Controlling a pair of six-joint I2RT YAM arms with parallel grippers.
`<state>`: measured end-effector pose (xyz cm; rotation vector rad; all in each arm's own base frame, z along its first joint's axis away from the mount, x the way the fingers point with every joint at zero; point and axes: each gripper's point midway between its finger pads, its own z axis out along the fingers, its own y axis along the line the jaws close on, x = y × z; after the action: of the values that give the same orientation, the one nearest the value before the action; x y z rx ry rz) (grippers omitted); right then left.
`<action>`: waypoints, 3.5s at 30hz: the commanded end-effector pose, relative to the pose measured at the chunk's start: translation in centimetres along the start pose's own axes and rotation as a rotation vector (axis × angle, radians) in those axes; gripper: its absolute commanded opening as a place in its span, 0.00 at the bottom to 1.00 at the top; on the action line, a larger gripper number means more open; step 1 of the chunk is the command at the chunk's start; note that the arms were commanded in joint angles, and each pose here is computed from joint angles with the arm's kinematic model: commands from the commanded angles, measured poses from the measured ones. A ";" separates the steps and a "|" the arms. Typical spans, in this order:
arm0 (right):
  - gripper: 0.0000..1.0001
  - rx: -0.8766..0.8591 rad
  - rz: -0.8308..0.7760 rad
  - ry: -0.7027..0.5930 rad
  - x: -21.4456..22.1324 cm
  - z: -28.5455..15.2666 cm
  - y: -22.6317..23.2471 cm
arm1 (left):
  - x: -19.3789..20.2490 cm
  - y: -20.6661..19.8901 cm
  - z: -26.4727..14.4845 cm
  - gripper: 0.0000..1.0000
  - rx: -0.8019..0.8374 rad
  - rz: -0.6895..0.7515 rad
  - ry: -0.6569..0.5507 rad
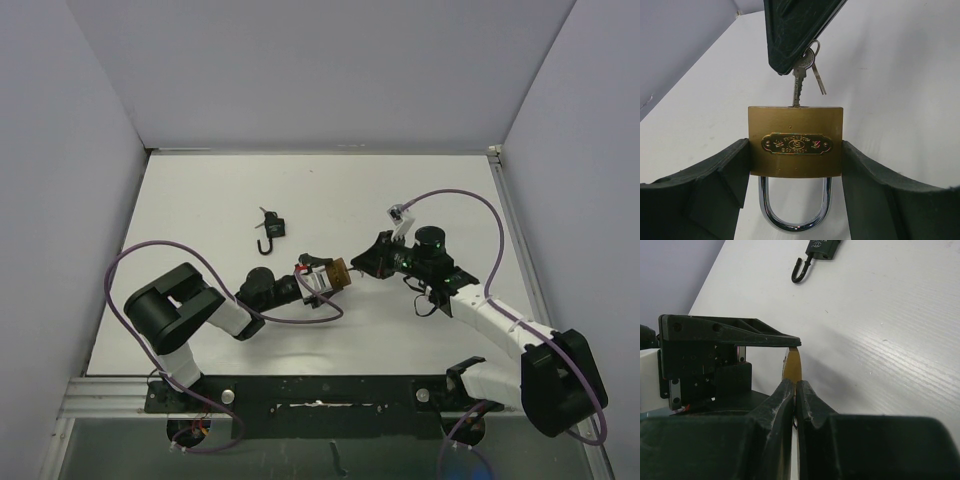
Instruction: Unlock with the key
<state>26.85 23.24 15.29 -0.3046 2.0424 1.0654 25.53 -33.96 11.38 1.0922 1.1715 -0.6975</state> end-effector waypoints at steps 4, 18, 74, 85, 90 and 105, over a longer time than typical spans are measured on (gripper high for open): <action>0.00 -0.023 -0.021 -0.037 -0.7 0.5 0.5 | -8.6 3.0 0.8 0.00 -0.088 0.133 -0.259; 0.00 -0.027 -0.039 -0.017 0.0 0.7 0.6 | -9.1 3.9 0.9 0.00 -0.131 0.106 -0.268; 0.00 -0.130 -0.182 0.045 -0.6 2.3 3.3 | -11.4 2.1 2.5 0.00 0.009 0.025 -0.341; 0.00 -0.129 -0.150 0.038 -0.6 3.0 3.1 | -11.7 2.7 2.1 0.00 -0.035 0.025 -0.349; 0.00 -0.112 -0.114 0.046 0.1 3.1 2.5 | -12.7 5.2 1.5 0.00 -0.166 0.026 -0.357; 0.00 -0.089 -0.067 0.050 0.5 3.5 1.9 | -13.6 5.6 2.0 0.00 -0.172 0.026 -0.380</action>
<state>30.03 25.43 15.96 -0.3787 1.9588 1.0138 28.46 -33.26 11.82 0.9204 1.3402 -0.6380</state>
